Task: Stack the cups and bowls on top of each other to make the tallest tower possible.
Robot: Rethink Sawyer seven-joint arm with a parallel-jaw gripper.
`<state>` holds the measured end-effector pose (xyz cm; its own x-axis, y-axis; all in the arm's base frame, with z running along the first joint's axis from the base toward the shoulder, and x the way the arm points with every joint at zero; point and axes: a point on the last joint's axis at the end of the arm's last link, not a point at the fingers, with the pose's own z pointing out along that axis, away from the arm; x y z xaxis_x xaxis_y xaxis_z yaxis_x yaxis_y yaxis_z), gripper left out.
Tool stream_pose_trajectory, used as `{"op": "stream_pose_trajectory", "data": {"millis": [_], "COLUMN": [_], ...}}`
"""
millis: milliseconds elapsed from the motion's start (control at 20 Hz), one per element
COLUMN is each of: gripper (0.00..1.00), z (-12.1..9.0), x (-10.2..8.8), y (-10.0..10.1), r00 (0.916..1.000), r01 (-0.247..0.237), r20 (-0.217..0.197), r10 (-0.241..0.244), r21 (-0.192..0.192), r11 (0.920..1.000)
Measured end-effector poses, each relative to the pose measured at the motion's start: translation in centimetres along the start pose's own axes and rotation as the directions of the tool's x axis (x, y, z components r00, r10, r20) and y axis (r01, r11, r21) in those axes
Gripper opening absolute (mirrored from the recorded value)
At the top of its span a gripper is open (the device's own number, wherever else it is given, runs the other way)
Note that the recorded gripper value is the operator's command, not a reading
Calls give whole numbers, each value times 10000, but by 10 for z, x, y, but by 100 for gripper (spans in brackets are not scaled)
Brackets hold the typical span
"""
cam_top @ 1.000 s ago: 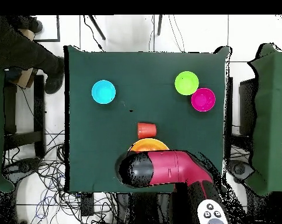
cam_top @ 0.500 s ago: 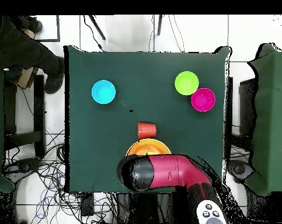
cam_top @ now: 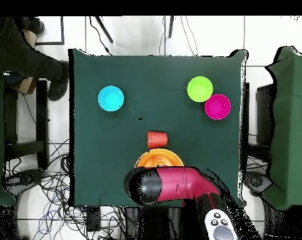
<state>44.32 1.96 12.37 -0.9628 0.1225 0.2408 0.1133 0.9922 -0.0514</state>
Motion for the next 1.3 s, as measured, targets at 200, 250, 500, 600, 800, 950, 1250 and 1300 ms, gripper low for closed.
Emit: {"op": "stream_pose_trajectory", "data": {"millis": [200, 250, 500, 600, 800, 950, 1250, 1300], "gripper": [100, 100, 100, 100, 100, 100, 100, 100], "z": [2, 3, 3, 4, 0, -5, -28, -33], "x": [4, 6, 10, 12, 11, 5, -19, -24], "y": [1, 2, 5, 6, 9, 11, 14, 13], "r00": [10000, 10000, 9999, 9999, 10000, 10000, 9984, 9979], "r01": [-13, 0, 42, 58, 48, -43, -473, -568], "r20": [-74, -88, -124, -134, -56, 71, 305, 326], "r10": [13, 1, -38, -53, -46, 41, 467, 563], "r21": [113, 170, 324, 383, 387, 347, 181, 144], "r11": [9999, 9999, 9995, 9992, 9992, 9994, 9987, 9983]}}
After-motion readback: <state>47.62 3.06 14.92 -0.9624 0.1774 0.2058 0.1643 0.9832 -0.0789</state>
